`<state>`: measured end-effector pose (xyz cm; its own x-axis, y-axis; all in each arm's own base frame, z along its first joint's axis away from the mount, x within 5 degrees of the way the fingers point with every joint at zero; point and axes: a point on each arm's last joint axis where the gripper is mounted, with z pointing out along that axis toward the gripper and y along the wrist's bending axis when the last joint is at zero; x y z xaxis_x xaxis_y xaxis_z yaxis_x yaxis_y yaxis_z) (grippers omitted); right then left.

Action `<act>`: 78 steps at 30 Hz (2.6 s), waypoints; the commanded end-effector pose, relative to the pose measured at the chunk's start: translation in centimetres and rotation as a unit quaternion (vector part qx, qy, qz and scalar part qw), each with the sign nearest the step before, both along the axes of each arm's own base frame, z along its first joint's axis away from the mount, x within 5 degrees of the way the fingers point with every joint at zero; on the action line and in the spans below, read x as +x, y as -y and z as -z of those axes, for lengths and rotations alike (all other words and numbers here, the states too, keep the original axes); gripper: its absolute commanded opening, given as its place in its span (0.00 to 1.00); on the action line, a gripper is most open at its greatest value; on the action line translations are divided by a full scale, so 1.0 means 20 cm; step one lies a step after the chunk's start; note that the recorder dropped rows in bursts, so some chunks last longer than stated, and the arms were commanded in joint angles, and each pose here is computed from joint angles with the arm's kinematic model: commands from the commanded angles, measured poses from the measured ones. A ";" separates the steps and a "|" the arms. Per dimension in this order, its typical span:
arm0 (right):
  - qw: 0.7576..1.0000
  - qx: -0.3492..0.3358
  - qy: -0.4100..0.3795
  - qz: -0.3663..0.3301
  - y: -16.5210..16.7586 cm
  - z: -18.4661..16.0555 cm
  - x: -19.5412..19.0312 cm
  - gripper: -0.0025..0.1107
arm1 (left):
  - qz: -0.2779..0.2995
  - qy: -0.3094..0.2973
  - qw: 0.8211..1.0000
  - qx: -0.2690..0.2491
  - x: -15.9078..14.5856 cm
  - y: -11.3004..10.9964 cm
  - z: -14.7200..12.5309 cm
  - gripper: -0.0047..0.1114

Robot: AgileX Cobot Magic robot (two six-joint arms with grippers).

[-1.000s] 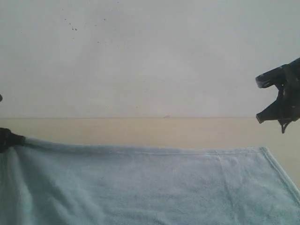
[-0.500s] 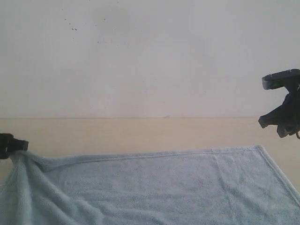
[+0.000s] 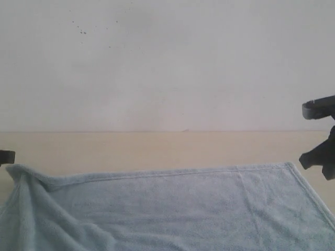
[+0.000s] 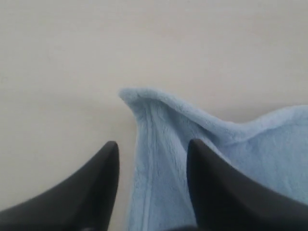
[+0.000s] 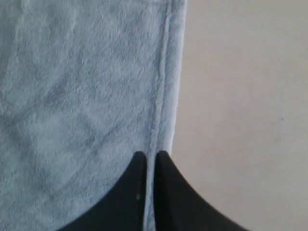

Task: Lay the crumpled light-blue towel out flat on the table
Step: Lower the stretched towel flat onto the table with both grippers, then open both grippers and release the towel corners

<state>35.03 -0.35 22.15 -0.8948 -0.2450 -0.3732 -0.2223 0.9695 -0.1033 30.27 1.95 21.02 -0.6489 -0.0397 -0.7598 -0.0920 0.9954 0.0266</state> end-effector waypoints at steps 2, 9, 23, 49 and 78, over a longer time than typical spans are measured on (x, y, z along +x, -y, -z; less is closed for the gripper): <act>0.999 0.019 -0.027 0.008 -0.01 0.13 -0.14 0.02 | 0.008 -0.025 1.000 -0.005 -0.23 0.06 0.05 0.39; 0.996 0.053 -0.075 0.011 -0.04 0.29 -0.28 0.02 | 0.020 -0.067 0.997 0.007 -0.39 0.20 0.05 0.39; 0.992 0.075 -0.098 0.003 -0.07 0.39 -0.37 0.02 | 0.025 -0.132 0.991 -0.002 -0.53 0.24 0.16 0.39; 0.978 -0.002 -0.202 0.058 0.01 0.55 -0.62 0.02 | 0.027 -0.140 0.990 0.000 -0.54 0.24 0.17 0.39; 0.983 0.092 0.154 0.038 -0.06 -0.05 -0.73 0.02 | 0.061 -0.061 0.996 -0.039 -0.52 0.28 0.08 0.39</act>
